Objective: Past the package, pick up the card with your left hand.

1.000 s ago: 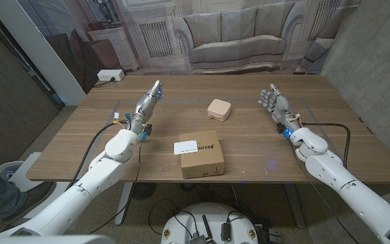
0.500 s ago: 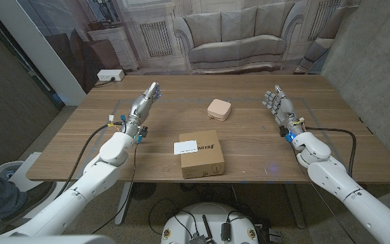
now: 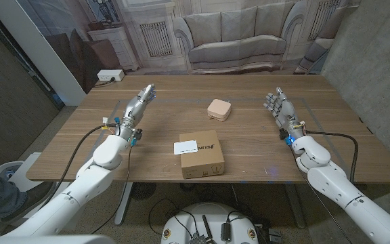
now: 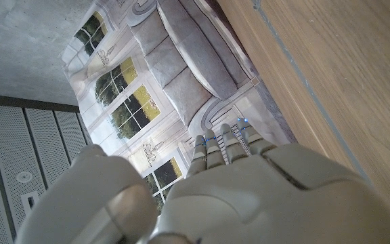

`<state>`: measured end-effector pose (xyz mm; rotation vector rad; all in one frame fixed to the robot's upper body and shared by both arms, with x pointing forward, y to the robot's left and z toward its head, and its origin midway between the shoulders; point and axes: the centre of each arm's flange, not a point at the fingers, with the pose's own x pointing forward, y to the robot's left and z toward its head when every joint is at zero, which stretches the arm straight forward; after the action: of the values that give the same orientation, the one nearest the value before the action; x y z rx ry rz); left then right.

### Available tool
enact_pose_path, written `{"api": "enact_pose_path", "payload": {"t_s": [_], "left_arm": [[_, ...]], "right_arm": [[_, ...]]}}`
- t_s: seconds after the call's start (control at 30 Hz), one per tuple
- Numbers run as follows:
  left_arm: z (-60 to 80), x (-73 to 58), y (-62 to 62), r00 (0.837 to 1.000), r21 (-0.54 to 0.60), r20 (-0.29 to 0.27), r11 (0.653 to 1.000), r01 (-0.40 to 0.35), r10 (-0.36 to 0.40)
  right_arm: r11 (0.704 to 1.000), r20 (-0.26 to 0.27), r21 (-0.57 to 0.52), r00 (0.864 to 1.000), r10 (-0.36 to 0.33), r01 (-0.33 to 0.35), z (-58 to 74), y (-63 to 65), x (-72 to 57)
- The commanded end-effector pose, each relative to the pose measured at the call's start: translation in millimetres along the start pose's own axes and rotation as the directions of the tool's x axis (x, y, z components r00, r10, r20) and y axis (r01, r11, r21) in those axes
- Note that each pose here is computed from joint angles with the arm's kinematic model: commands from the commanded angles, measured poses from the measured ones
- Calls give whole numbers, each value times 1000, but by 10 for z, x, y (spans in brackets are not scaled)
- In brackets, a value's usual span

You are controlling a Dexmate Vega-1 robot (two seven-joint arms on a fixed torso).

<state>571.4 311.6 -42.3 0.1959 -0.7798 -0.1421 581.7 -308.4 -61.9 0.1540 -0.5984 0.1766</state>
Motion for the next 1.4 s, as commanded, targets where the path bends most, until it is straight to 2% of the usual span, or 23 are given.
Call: {"api": "enact_pose_path", "payload": {"t_s": [0.03, 0.17, 0.33, 0.53, 0.73, 1.07, 1.4], "left_arm": [[-120, -80, 130, 1000, 51, -10, 999, 0, 1], [-160, -48, 147, 1000, 65, -27, 998, 7, -5], [-164, -47, 168, 999, 104, -37, 995, 8, -4], [-198, -139, 186, 999, 121, -34, 993, -5, 9], [-173, -222, 211, 1000, 140, -24, 990, -13, 17], [-83, -360, 166, 999, 194, 7, 980, -36, 36], [-124, -509, 116, 998, 178, 37, 982, -61, 55]], "right_arm": [[999, 10, 6, 999, -35, 35, 51, 77, -121], [999, 19, 7, 999, -42, 42, 55, 101, -173], [998, 13, 13, 998, -57, 57, -2, 98, -253], [997, 4, 19, 997, -79, 79, -40, 91, -334], [996, 11, 23, 996, -84, 84, -39, 95, -381], [998, 5, -7, 998, -67, 67, 13, 84, -402], [999, -3, -2, 999, -43, 43, 14, 102, -358]]}}
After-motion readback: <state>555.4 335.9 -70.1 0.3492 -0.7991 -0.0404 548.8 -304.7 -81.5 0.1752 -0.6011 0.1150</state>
